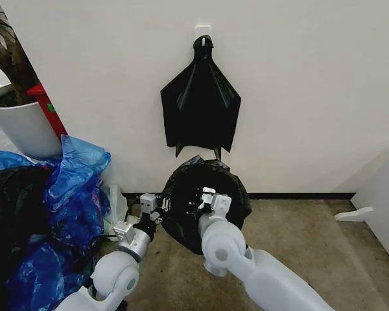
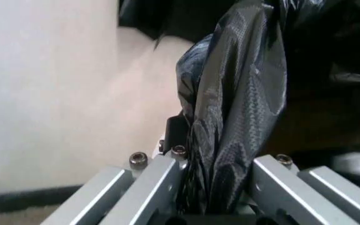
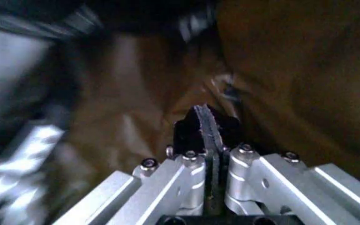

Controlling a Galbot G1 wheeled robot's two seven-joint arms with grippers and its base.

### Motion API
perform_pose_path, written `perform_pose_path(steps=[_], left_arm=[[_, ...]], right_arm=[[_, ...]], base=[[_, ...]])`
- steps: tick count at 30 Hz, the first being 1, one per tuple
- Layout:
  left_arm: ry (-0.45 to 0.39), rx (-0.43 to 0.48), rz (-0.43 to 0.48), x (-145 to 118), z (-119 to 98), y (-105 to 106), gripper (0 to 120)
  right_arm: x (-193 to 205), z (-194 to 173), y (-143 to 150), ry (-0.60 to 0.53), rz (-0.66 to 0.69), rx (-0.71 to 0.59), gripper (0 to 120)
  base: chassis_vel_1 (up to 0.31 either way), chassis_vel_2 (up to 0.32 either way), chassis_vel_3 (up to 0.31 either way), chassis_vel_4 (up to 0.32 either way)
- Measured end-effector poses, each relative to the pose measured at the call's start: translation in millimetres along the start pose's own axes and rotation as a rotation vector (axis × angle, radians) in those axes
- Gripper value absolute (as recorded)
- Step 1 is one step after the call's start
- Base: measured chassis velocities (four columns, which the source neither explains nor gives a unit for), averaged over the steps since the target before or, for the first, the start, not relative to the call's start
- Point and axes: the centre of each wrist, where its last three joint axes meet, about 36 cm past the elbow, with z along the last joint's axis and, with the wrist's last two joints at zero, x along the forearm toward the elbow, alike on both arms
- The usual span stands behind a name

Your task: Place the garbage bag over the trash bin.

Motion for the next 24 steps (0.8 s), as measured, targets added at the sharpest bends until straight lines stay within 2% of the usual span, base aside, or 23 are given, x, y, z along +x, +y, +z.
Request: perform_pose_path(steps=[6, 10, 11, 14, 16, 18, 19, 22, 23, 24], left_arm=[[0.067, 0.057, -0.083, -2.2, 6.8, 4.0, 1], [0.148, 0.153, -0.15, -7.7, 10.0, 3.0, 1], [0.148, 0.153, -0.15, -7.7, 10.0, 3.0, 1], [0.201, 0.219, -0.164, -11.2, 10.8, 0.0, 1], [0.263, 0.294, -0.171, -14.4, 9.7, -3.7, 1], [0.303, 0.332, -0.18, -16.5, 9.3, -6.4, 1], [0.303, 0.332, -0.18, -16.5, 9.3, -6.4, 1], [0.339, 0.353, -0.189, -18.2, 11.0, -8.1, 1], [0.372, 0.363, -0.201, -19.3, 14.7, -8.4, 1], [0.374, 0.363, -0.202, -19.4, 14.9, -8.5, 1]], right_arm=[[56.9, -10.3, -19.6, -0.062, -0.108, 0.02, 0], [96.2, -25.4, -49.8, -0.176, -0.288, 0.051, 0], [96.2, -25.4, -49.8, -0.176, -0.288, 0.051, 0], [94.9, -27.2, -67.6, -0.315, -0.335, 0.121, 0], [73.6, -23.7, -96.1, -0.447, -0.293, 0.23, 0], [57.9, -18.0, -122.8, -0.483, -0.284, 0.288, 0], [57.9, -18.0, -122.8, -0.483, -0.284, 0.288, 0], [44.3, -7.2, -155.4, -0.51, -0.282, 0.343, 0], [37.3, 4.9, -189.3, -0.523, -0.273, 0.385, 0], [37.2, 5.4, -190.8, -0.523, -0.272, 0.386, 0]], base=[[0.0, 0.0, 0.0, 0.0], [0.0, 0.0, 0.0, 0.0], [0.0, 0.0, 0.0, 0.0], [0.0, 0.0, 0.0, 0.0], [0.0, 0.0, 0.0, 0.0], [0.0, 0.0, 0.0, 0.0], [0.0, 0.0, 0.0, 0.0], [0.0, 0.0, 0.0, 0.0], [0.0, 0.0, 0.0, 0.0], [0.0, 0.0, 0.0, 0.0]])
